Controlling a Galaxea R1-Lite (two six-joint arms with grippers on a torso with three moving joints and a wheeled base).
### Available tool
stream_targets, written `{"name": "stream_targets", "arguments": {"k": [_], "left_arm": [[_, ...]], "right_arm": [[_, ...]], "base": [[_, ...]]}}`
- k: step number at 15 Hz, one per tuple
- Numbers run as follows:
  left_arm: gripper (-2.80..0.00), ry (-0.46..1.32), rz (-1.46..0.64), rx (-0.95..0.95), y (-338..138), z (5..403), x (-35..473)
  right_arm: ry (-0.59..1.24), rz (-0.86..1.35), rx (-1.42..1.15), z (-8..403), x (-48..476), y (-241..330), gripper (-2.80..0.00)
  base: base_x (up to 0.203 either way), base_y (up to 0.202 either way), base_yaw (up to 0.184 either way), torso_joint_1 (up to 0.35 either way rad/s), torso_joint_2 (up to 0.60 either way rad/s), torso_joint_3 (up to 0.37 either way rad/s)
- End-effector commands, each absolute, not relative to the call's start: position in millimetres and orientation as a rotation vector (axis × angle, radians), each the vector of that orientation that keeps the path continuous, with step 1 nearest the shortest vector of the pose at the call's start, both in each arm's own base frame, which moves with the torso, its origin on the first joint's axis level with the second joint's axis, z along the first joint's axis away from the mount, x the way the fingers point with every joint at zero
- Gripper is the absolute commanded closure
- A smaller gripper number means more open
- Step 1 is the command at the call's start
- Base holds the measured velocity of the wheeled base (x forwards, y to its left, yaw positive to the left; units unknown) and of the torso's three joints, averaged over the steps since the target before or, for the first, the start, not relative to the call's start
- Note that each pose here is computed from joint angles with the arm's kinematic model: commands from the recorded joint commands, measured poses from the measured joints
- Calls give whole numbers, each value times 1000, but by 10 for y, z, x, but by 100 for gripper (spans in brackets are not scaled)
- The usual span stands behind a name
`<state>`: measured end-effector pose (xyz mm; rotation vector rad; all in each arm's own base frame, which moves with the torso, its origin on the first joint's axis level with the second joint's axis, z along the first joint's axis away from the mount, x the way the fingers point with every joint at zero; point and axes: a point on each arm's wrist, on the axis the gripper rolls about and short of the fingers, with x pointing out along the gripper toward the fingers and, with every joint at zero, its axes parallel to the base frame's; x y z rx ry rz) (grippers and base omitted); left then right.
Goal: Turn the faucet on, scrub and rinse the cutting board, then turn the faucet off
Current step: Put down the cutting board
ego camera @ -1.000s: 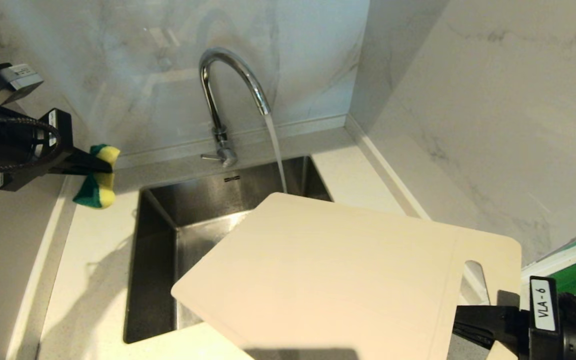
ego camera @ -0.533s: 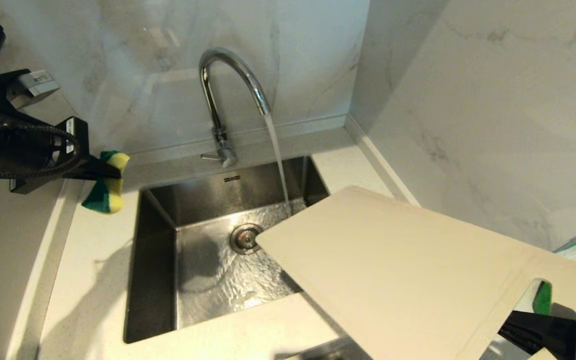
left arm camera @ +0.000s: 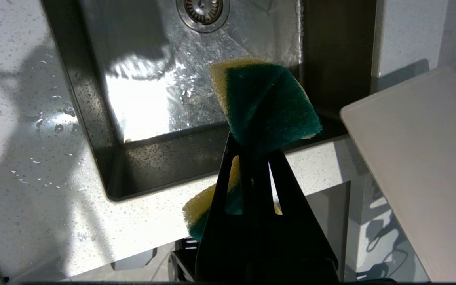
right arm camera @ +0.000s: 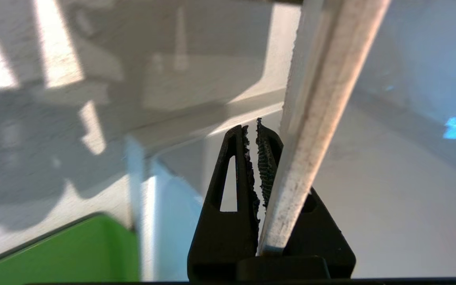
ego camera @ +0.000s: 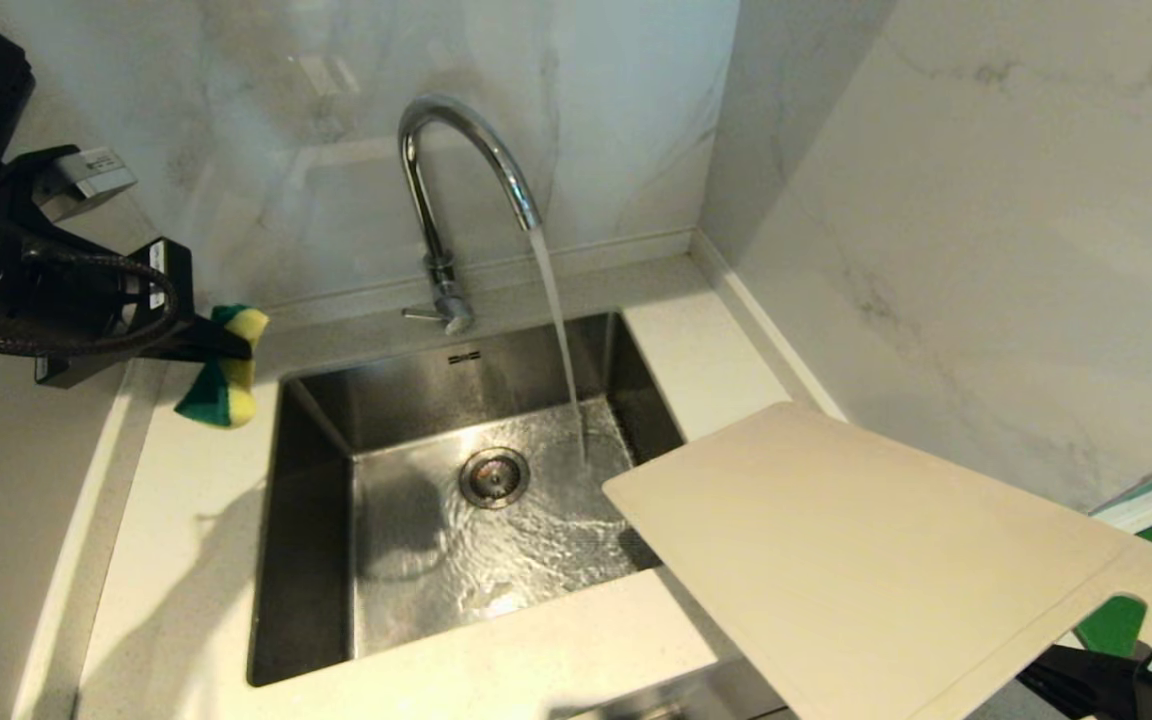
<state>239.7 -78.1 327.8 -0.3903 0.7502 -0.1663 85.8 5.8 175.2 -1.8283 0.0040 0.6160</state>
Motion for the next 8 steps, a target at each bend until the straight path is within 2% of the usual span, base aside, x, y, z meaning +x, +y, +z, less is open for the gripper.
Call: {"name": "stream_targets", "arguments": {"k": [1,8], "left_arm": [[0,769,-163,-389,-803,3234,2458],[0,771,-164,-388,-825,3229,2513]], "right_arm": [[40,648,-1829,1697,912,55,0],[177,696,-1804,1597,1102,36,0]], "base": [[0,0,0,0,0,0],[0,0,0,0,0,0]]}}
